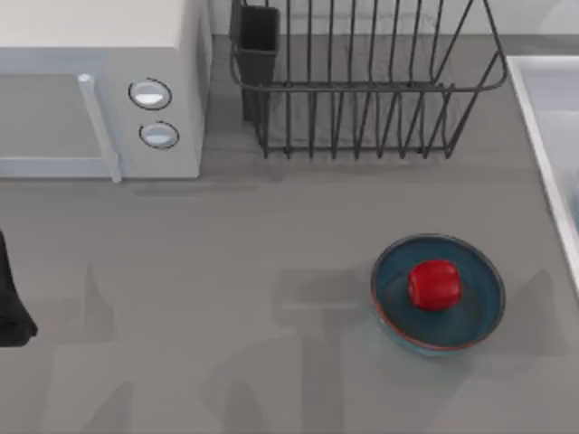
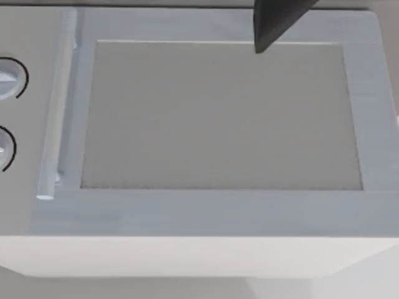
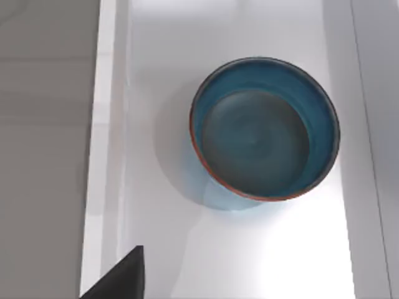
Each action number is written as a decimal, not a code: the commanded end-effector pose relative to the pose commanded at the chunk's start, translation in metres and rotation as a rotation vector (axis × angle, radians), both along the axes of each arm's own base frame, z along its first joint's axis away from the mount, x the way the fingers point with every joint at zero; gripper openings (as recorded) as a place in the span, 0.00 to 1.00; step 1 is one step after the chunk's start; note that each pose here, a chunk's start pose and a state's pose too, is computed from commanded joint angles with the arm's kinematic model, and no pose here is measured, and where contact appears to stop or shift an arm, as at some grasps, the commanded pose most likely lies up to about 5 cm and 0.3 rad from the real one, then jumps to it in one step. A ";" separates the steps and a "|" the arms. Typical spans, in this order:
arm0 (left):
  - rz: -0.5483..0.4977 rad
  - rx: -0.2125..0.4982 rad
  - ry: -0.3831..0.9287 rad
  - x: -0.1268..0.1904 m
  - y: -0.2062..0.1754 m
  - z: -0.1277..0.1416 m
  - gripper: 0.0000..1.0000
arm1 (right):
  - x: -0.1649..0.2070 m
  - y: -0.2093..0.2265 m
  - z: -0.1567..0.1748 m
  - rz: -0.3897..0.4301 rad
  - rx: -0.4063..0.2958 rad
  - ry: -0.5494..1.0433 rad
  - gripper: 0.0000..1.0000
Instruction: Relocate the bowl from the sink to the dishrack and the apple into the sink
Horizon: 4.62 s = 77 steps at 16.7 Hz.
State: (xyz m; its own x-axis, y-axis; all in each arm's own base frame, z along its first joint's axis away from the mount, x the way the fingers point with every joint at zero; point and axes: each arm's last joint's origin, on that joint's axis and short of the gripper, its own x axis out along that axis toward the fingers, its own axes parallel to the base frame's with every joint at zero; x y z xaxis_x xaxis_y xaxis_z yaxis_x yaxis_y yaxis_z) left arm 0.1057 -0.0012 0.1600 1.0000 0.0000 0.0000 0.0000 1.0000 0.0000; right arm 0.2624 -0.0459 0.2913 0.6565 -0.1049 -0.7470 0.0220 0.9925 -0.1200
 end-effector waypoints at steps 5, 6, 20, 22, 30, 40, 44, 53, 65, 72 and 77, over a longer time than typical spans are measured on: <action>0.000 0.000 0.000 0.000 0.000 0.000 1.00 | 0.102 -0.045 -0.024 -0.009 0.037 0.301 1.00; 0.000 0.000 0.000 0.000 0.000 0.000 1.00 | 0.120 -0.055 -0.034 -0.010 0.047 0.351 1.00; 0.000 0.000 0.000 0.000 0.000 0.000 1.00 | 0.212 -0.138 -0.143 -0.026 0.126 0.616 1.00; 0.000 0.000 0.000 0.000 0.000 0.000 1.00 | 0.212 -0.138 -0.143 -0.026 0.126 0.616 1.00; 0.000 0.000 0.000 0.000 0.000 0.000 1.00 | 0.221 -0.139 -0.204 -0.026 0.126 0.616 1.00; 0.000 0.000 0.000 0.000 0.000 0.000 1.00 | 0.222 -0.139 -0.243 -0.026 0.126 0.616 0.85; 0.000 0.000 0.000 0.000 0.000 0.000 1.00 | 0.222 -0.139 -0.243 -0.026 0.126 0.616 0.55; 0.000 0.000 0.000 0.000 0.000 0.000 1.00 | 0.222 -0.139 -0.243 -0.026 0.126 0.616 0.00; 0.000 0.000 0.000 0.000 0.000 0.000 1.00 | 0.203 -0.155 -0.202 -0.031 0.130 0.622 0.00; 0.000 0.000 0.000 0.000 0.000 0.000 1.00 | 0.086 -0.181 -0.042 -0.032 0.118 0.605 0.00; 0.000 0.000 0.000 0.000 0.000 0.000 1.00 | -0.025 -0.156 0.041 -0.030 0.107 0.594 0.00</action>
